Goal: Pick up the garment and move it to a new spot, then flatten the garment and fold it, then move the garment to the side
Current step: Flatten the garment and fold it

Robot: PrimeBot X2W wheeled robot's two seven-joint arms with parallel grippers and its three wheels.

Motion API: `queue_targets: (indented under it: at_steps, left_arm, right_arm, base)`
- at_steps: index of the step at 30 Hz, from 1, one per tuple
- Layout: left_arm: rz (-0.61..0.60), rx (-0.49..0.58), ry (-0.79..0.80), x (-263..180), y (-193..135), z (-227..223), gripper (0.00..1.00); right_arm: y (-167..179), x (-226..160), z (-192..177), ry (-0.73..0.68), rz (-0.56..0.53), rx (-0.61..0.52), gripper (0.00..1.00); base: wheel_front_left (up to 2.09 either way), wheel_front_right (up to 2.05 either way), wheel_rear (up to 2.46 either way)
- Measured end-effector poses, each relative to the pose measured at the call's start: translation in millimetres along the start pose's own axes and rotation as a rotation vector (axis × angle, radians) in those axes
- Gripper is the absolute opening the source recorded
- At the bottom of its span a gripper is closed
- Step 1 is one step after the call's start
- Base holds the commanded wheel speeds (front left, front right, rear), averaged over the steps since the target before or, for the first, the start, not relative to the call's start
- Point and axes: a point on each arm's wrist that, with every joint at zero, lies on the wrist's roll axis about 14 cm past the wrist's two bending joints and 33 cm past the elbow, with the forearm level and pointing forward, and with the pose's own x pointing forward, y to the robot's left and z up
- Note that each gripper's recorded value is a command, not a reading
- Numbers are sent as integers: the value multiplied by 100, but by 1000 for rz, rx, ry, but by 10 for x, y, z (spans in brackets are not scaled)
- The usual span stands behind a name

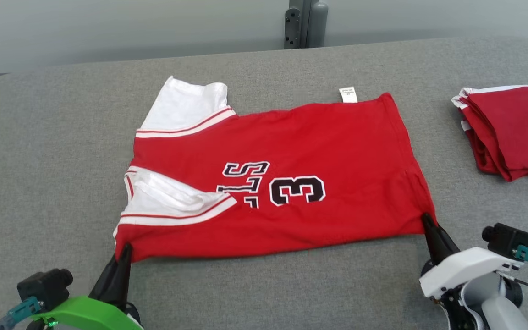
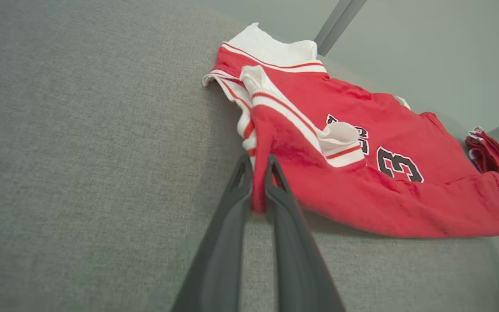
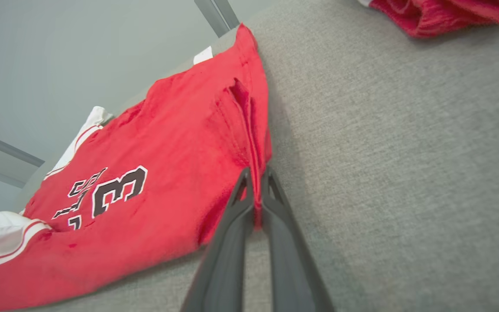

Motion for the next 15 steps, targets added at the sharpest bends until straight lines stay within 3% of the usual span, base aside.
queue_targets:
  at_steps: [14,15]
  left_arm:
    - [54,-47,251,-369,58,-607,0]
    - [59,-57,257,-366,60,-634,9]
  right_arm:
    - [-342,-422,-100,75,-112,13,0]
    - [-353,-432,-114,79,-117,11,0]
  base:
    - [0,0,0]
    - [0,0,0]
